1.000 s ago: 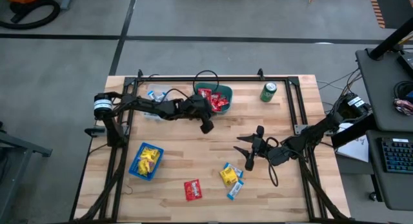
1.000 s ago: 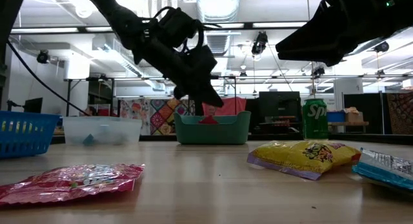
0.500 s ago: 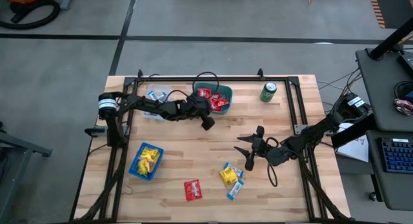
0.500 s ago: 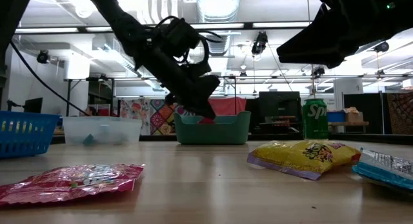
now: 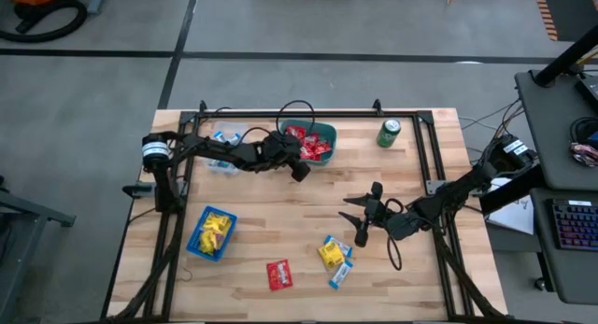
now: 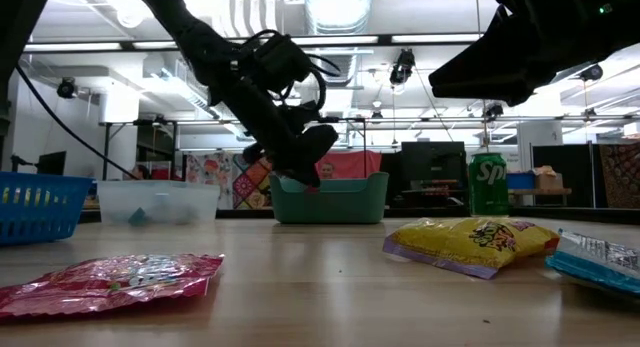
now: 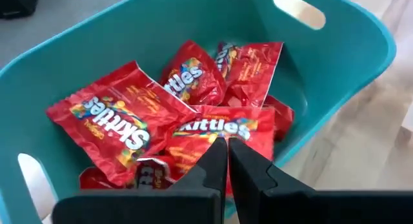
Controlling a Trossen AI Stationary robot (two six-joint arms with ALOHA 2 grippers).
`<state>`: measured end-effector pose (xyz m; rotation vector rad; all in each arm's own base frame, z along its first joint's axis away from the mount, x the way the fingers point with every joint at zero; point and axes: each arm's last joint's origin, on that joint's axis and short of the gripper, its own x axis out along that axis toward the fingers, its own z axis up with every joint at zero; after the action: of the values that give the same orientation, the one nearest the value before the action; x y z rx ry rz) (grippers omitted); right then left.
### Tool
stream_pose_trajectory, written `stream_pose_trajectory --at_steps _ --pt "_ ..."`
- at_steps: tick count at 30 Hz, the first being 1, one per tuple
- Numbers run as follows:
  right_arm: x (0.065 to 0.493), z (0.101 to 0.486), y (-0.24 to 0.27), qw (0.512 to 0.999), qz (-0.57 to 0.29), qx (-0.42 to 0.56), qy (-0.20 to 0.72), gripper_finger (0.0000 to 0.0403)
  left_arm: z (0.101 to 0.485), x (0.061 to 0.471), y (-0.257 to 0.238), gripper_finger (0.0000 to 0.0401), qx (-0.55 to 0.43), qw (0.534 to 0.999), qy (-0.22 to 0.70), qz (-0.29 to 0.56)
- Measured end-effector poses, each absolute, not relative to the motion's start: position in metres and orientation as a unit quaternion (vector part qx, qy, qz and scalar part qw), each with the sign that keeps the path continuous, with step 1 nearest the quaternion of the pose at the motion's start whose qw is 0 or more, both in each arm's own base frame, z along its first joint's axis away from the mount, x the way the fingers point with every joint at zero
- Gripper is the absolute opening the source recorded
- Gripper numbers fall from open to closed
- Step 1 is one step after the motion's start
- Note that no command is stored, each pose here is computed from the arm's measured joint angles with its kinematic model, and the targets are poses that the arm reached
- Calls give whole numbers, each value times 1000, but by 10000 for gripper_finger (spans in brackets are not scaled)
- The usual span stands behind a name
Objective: Sort candy
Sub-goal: Put the red candy into the green bin, then put the white candy into the transparent bin
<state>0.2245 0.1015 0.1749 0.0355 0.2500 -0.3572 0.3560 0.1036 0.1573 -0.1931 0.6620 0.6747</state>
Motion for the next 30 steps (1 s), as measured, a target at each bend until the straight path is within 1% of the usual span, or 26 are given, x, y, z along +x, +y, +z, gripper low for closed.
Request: stream_pose_trajectory --at_steps 9,14,17,21,25,30 --pt "225 175 101 976 -177 18 124 189 174 363 104 0 -86 866 372 323" --pt "225 175 102 976 -176 27 123 189 188 370 90 0 -65 876 373 300" --pt "225 175 102 977 -170 35 124 189 196 372 72 0 -54 887 366 278" --pt "225 174 104 980 -141 57 130 189 203 371 42 0 -44 901 356 244" --pt "225 174 105 980 -121 86 133 189 211 367 5 0 -35 915 347 201" --pt "227 177 109 980 -73 123 142 186 220 360 -46 0 -3 928 331 173"
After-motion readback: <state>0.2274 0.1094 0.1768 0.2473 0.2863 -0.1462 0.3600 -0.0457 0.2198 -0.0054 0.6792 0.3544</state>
